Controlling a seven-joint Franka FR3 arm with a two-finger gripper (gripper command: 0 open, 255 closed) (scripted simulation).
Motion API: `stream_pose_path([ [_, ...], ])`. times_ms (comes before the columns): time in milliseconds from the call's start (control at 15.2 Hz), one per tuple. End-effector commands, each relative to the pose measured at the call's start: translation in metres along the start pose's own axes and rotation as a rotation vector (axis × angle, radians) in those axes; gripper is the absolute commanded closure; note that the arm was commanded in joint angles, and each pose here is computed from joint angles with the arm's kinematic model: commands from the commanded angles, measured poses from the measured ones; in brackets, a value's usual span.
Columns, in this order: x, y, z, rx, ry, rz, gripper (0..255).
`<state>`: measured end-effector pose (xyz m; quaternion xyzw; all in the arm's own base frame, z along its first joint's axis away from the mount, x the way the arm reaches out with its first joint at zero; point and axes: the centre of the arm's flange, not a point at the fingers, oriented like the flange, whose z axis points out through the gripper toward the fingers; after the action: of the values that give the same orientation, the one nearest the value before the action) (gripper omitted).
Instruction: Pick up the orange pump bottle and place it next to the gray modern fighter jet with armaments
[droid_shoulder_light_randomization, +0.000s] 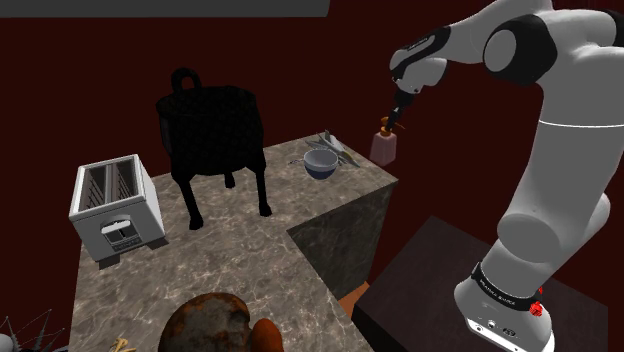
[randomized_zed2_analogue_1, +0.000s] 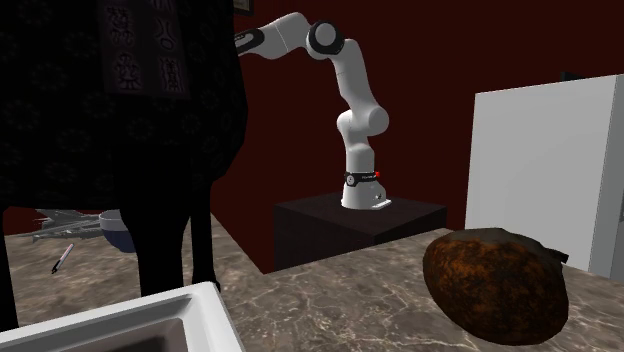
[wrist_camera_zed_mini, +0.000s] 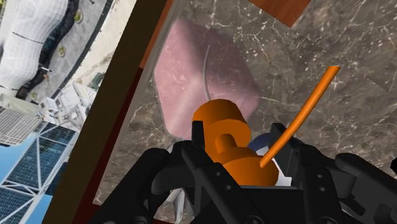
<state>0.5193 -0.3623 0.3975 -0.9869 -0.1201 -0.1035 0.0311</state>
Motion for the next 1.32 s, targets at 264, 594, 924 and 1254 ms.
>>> stream_pose_path([
  [264,-0.023,0.008,0.040,0.016,-0.025,0.034,255],
  [594,-0.025,0.008,0.052,0.016,-0.025,0.034,255],
  [924,-0.025,0.008,0.052,0.016,-0.025,0.034,255],
  [1254,-0.029,0.016,0.053,0.016,-0.025,0.034,0],
])
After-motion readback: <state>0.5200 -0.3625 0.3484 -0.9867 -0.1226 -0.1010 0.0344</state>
